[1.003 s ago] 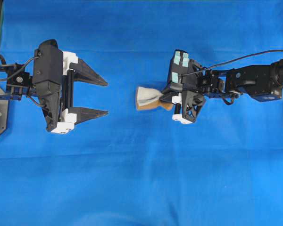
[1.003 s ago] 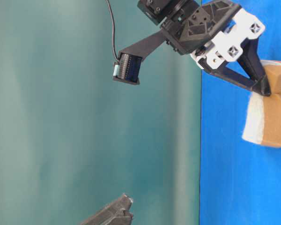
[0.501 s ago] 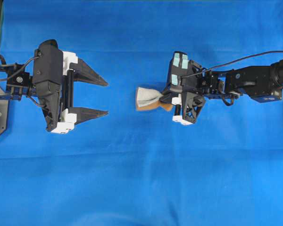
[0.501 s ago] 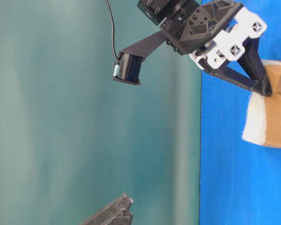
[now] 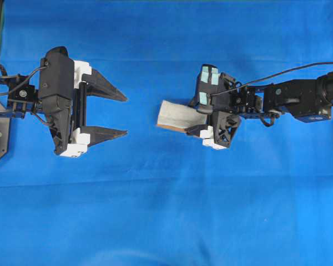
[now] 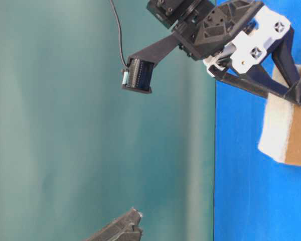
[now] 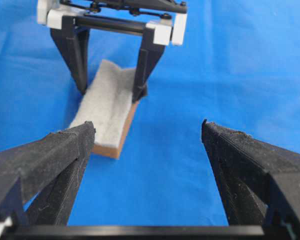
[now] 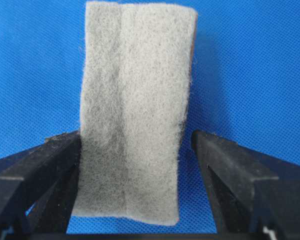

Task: Hand over the sponge with the left arm and wipe it with the right arm.

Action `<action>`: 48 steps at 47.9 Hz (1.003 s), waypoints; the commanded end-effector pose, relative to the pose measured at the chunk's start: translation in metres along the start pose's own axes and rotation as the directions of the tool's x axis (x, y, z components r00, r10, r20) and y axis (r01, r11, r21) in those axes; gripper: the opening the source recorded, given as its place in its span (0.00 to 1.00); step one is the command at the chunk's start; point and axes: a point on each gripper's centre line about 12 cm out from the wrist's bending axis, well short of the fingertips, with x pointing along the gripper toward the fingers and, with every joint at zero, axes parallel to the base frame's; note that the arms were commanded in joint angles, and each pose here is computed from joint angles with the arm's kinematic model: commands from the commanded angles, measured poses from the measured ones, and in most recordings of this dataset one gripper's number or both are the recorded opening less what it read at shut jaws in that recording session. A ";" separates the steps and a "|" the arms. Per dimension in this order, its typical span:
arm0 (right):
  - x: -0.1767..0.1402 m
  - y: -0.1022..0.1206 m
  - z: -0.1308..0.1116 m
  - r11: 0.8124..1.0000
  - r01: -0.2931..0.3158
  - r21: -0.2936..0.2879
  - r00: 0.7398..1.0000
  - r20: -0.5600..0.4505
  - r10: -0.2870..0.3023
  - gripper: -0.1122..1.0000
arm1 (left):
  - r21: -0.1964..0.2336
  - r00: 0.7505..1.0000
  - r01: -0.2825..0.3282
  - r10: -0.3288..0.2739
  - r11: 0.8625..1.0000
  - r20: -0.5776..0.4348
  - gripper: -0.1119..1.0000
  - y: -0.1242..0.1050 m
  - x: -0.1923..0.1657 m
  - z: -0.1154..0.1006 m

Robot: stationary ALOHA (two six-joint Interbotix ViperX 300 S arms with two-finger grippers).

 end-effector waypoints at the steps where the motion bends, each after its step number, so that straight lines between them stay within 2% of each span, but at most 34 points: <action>1: -0.010 0.002 0.019 1.000 -0.006 -0.008 0.998 0.060 0.007 0.77 | 0.001 1.000 0.002 -0.002 1.000 0.015 0.86 -0.001 -0.001 0.004; 19: -0.049 0.018 0.047 0.998 -0.035 -0.055 0.991 0.129 0.042 0.77 | 0.002 1.000 0.002 -0.002 1.000 0.015 0.86 -0.001 -0.001 0.004; 34: -0.101 0.027 0.073 0.994 -0.051 -0.097 0.971 0.227 0.072 0.77 | 0.002 1.000 0.003 -0.003 1.000 0.017 0.86 -0.001 -0.001 0.005; 48: -0.119 0.026 0.076 0.994 -0.051 -0.101 0.960 0.270 0.077 0.77 | 0.002 1.000 0.003 -0.003 1.000 0.017 0.86 -0.001 -0.001 0.005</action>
